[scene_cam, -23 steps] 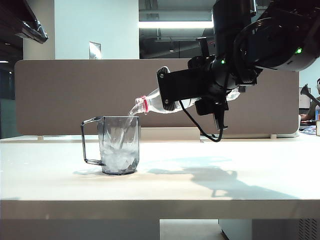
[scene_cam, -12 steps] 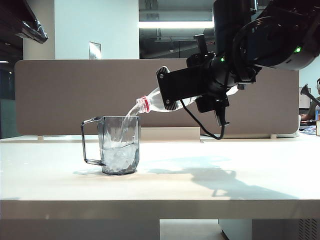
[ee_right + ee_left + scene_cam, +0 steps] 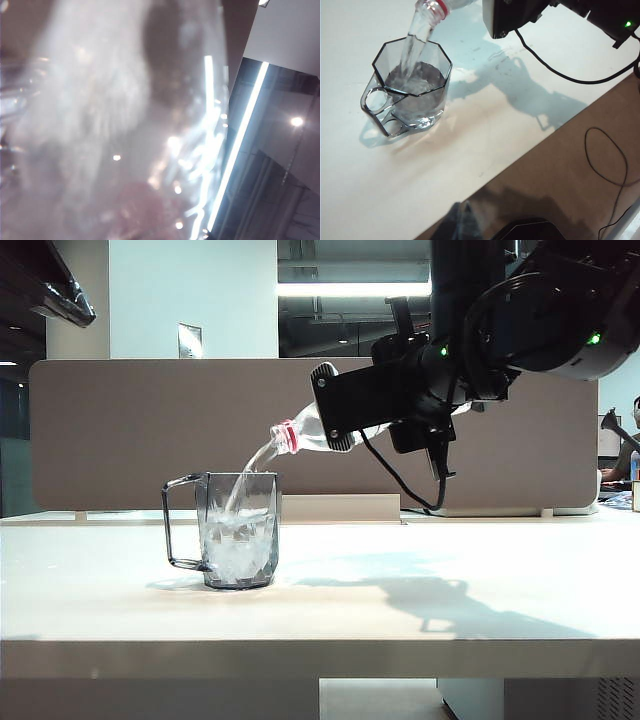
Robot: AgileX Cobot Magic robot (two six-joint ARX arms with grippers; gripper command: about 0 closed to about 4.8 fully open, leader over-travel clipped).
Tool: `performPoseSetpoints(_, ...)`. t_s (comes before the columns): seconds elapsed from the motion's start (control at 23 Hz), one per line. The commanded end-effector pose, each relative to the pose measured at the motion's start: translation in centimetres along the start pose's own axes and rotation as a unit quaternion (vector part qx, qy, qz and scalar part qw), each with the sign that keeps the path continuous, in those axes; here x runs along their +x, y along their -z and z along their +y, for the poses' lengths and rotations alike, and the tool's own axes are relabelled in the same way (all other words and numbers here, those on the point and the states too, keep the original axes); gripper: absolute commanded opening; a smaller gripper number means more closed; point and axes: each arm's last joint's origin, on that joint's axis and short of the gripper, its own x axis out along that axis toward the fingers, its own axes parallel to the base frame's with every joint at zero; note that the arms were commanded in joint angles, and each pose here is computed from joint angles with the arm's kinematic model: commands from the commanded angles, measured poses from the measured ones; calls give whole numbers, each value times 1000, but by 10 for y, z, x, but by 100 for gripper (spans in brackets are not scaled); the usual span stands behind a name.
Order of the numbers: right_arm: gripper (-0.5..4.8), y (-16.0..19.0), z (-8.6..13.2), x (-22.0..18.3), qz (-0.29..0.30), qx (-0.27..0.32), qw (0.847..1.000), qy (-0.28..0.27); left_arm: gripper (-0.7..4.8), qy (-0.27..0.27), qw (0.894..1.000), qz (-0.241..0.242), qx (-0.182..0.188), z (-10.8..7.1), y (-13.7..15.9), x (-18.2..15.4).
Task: Pick up the mineral water bottle on the table and pour water into the mug until it's full.
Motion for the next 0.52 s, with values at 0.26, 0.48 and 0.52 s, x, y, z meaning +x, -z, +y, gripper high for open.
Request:
performPoseSetpoints(0.26,202,2,-13,0,6,18,999,38,-5,3,1000,-6,3,-1,-2,-1)
performPoseSetpoints(0.48,202,2,-13,0,-2,18,999,42,-5,3,1000,-6,3,-1,-2,-1)
performPoseSetpoints(0.52,202,2,-13,0,-2,18,999,43,-5,3,1000,-6,3,-1,-2,-1)
